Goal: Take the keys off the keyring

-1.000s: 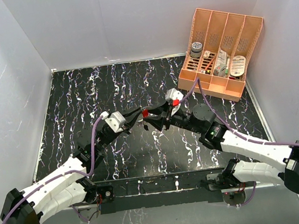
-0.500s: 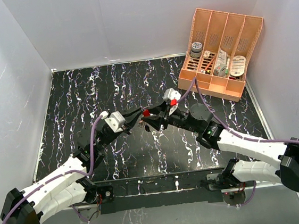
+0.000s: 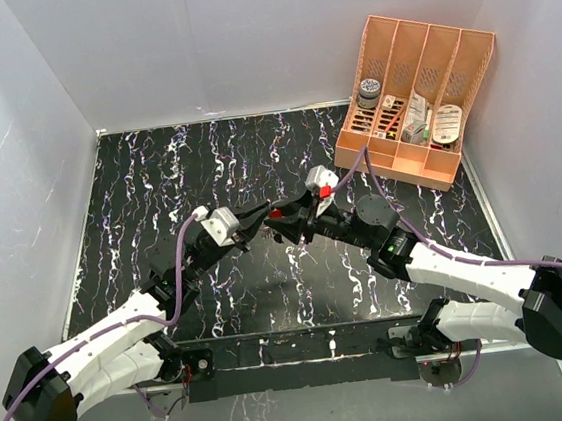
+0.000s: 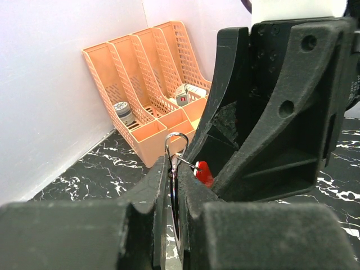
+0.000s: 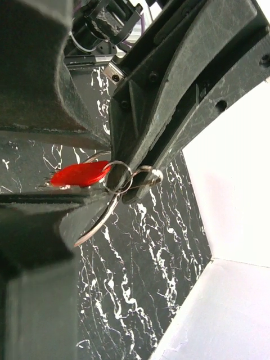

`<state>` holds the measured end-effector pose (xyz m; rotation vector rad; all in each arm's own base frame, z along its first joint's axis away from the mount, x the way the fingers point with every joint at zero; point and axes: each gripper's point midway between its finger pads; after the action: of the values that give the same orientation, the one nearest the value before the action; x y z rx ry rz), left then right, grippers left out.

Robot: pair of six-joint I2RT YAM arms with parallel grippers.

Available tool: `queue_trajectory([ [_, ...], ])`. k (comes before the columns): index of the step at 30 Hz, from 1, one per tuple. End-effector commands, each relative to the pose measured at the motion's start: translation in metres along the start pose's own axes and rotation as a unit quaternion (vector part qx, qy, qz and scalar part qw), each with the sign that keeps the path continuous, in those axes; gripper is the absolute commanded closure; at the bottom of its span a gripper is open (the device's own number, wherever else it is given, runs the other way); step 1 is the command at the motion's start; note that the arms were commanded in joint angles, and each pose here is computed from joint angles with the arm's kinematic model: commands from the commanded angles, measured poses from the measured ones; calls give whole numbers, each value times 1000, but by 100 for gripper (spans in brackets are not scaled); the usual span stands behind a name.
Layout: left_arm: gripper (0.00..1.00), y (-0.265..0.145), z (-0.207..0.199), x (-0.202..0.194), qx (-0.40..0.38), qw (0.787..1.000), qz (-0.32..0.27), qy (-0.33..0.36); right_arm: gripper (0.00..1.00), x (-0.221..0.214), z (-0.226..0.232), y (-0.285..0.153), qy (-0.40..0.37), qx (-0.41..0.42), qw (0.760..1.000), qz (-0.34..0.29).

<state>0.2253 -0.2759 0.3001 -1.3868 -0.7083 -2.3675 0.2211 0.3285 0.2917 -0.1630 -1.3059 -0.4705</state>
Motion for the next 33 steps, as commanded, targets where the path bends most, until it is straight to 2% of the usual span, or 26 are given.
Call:
queue_trajectory([
  [1,100,4,12,29,18,999,-45,10,79,39,15,10,-9,28,998,-52],
  [3,100,5,14,28,22,999,-43,13,91,37,16,11,-6,29,999,-45],
  [6,100,5,16,26,28,999,-38,18,100,35,17,12,-5,32,999,-37],
  [12,100,3,24,22,45,998,-22,34,100,38,20,6,-5,29,999,-20],
  [23,100,-2,33,-2,75,995,21,60,100,80,39,-10,-4,34,999,-32],
  [33,100,-12,40,-19,90,989,66,96,100,86,26,-4,1,-14,1000,7],
])
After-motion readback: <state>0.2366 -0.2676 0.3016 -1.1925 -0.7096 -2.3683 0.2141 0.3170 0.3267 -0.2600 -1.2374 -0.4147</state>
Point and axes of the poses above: each gripper's point midway between its finger pads, its own y axis out along the fingers, its own z axis along the line the jaws close on, x = y × z, and after that the axes turned 13 degrees about y, right-handed
